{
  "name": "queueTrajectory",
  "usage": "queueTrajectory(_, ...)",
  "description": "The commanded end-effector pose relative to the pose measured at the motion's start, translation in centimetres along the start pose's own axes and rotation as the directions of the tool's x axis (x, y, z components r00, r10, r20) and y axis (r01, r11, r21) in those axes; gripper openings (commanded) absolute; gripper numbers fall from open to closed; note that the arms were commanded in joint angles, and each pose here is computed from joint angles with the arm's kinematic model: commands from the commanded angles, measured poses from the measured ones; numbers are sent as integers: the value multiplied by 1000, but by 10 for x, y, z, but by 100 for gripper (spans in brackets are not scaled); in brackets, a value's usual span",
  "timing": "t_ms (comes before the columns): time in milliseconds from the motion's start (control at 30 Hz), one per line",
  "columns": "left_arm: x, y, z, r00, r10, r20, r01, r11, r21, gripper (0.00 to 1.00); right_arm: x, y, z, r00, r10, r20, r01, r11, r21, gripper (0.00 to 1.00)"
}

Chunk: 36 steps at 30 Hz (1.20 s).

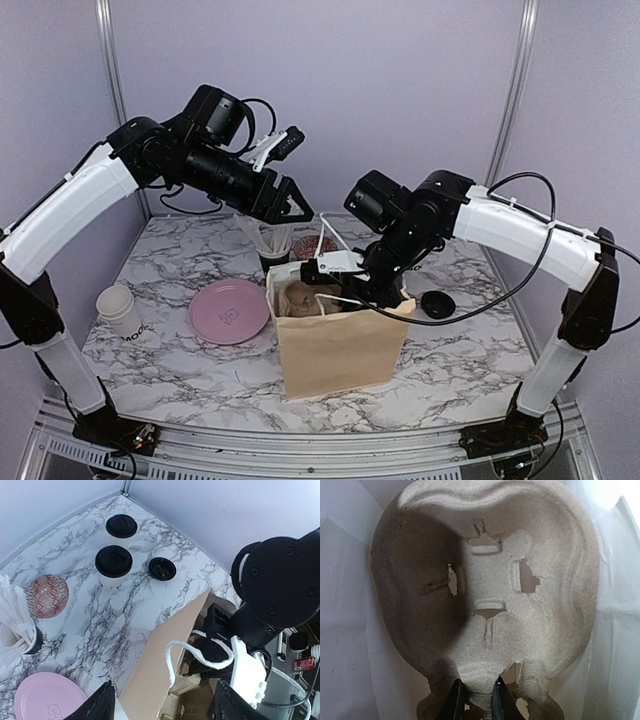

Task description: Pack the takeout coffee

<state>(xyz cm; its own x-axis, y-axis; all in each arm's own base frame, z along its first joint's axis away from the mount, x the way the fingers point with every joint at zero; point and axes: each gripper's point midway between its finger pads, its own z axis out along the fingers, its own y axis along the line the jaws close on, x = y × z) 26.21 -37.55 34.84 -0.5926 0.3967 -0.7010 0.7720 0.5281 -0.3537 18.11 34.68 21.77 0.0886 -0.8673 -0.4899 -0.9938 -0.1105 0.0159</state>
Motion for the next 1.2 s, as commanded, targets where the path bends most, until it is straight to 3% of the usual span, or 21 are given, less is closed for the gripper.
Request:
queueTrajectory(0, -21, 9, -36, 989, 28, 145, -12, 994, -108, 70, 13, -3, 10, 997, 14, -72, -13, 1000, 17, 14)
queueTrajectory(333, -9, 61, -73, 971, -1, 237, 73, 953, -293, 73, 45, 8, 18, 981, -25, -192, 26, 1000, 5, 15)
queueTrajectory(733, 0, 80, -66, 968, -49, 248, 126, 945, -303, 74, 72, 29, 32, 969, -18, -246, 9, 999, -38, 15)
queueTrajectory(1000, 0, 81, -61, 968, -56, 245, 129, 948, -292, 74, 84, 30, 54, 976, 2, -219, -6, 1000, -20, 14)
queueTrajectory(1167, 4, 80, -58, 970, -65, 236, 132, 951, -280, 74, 104, 28, 71, 962, 16, -272, -19, 1000, -9, 15)
